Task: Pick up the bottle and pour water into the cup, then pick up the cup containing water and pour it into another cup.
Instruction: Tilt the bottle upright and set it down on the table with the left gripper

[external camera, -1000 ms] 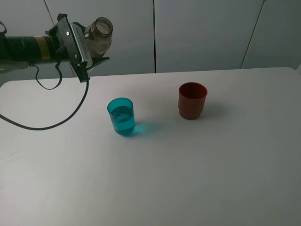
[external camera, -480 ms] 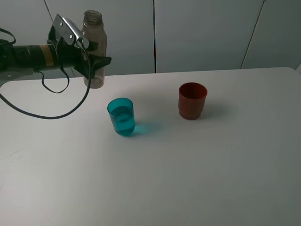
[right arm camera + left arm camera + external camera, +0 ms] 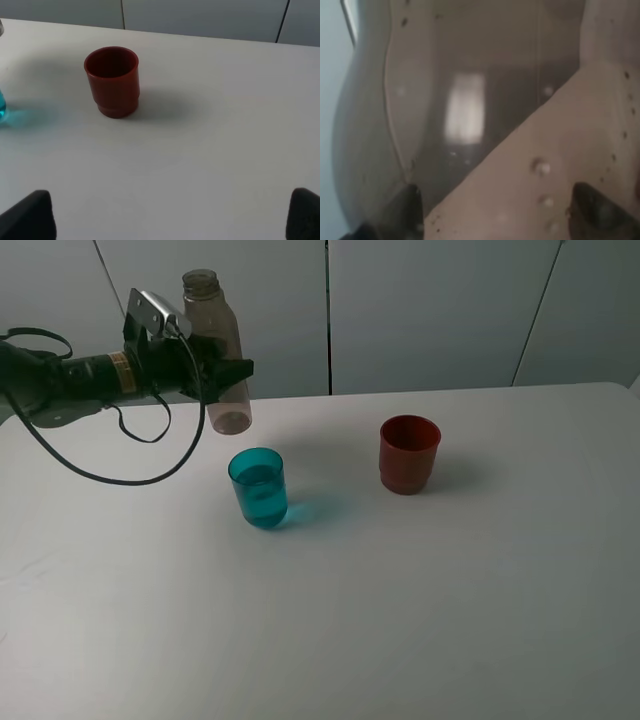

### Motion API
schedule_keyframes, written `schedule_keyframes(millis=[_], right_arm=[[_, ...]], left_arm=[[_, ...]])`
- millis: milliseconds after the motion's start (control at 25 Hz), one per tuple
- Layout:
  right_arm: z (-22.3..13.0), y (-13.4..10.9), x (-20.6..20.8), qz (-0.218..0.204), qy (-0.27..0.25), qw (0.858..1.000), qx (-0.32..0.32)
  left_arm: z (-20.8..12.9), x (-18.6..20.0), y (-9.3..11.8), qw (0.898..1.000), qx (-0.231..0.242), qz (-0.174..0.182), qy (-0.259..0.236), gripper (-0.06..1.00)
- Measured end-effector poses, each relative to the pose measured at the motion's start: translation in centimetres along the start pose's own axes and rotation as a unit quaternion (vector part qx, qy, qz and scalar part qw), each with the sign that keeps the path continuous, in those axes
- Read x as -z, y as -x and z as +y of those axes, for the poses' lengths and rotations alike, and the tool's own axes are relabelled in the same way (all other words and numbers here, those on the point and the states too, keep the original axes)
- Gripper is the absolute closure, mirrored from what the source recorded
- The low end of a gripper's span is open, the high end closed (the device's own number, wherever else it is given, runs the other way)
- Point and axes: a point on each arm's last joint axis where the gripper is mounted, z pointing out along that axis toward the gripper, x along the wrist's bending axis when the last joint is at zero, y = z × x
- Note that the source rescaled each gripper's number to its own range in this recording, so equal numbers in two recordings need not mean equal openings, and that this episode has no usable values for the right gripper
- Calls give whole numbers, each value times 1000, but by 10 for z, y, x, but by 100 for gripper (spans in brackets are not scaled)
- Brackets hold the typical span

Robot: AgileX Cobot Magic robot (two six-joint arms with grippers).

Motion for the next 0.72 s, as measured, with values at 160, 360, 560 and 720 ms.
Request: schedule_keyframes(millis=[160, 360, 560, 720], right_arm=[[0, 0, 0, 0, 0, 1000, 0], [0, 0, 0, 0, 0, 1000, 0], [0, 0, 0, 0, 0, 1000, 0], [0, 0, 0, 0, 0, 1000, 0]], left_arm=[[-11, -7, -3, 1000, 7, -13, 8, 92], [-15, -15, -8, 999, -15, -35, 5, 92], [-20, -20, -5, 996, -36, -76, 10, 92], [-21, -20, -4, 996, -38, -83, 8, 92]])
